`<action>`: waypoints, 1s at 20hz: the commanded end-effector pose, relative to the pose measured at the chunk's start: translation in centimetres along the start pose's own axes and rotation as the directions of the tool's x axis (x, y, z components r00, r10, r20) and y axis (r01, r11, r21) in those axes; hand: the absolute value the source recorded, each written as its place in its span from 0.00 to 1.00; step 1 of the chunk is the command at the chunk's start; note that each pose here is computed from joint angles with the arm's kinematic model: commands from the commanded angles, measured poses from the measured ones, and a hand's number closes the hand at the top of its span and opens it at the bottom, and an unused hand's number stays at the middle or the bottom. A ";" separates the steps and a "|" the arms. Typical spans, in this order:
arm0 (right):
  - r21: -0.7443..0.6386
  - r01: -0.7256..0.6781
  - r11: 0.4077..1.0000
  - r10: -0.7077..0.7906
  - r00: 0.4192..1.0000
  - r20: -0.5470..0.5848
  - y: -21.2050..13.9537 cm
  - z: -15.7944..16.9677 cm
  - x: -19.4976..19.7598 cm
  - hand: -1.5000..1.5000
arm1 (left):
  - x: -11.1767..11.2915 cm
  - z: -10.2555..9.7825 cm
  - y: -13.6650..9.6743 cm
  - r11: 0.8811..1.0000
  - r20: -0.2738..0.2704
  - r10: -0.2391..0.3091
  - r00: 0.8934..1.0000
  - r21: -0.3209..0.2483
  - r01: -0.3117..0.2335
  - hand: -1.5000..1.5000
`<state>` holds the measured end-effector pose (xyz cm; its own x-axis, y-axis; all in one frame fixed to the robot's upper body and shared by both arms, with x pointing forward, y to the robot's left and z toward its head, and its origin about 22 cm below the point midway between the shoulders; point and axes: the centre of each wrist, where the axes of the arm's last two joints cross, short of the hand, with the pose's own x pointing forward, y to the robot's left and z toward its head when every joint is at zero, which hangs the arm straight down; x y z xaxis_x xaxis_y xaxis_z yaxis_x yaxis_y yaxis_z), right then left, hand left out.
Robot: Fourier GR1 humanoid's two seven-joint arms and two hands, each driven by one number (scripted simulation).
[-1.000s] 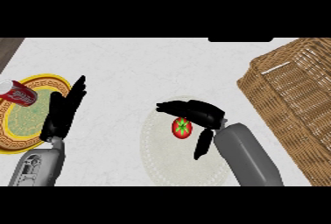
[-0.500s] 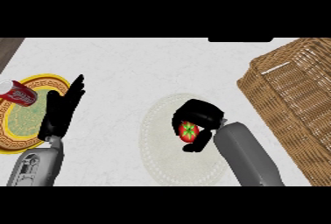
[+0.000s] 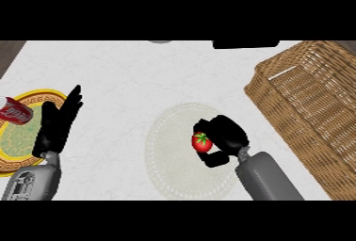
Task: Pick the tomato from the placemat and place it in the basket
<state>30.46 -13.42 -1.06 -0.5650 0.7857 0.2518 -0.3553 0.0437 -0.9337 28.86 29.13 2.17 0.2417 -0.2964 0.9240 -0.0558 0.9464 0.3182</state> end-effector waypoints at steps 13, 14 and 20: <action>-0.345 0.240 0.908 -0.276 0.959 -0.060 -7.3 14.3 10.5 1.00 | 0.1 0.3 -0.7 1.000 0.004 0.006 1.000 -0.011 -0.006 0.50; -0.353 0.314 0.881 -0.346 0.938 -0.028 -7.2 15.0 11.0 1.00 | 0.0 0.2 0.1 1.000 0.016 0.007 1.000 -0.020 -0.007 0.50; -0.531 0.433 0.728 -0.481 0.875 0.054 -12.0 21.0 13.6 1.00 | 0.4 0.3 -0.6 0.999 0.040 -0.002 0.999 -0.049 0.004 0.50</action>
<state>14.84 -14.83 15.04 -0.3575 0.7174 0.5979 -0.1569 0.5850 -0.7957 28.86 28.69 2.39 0.2090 -0.2953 0.9323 -0.0269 0.9512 0.3073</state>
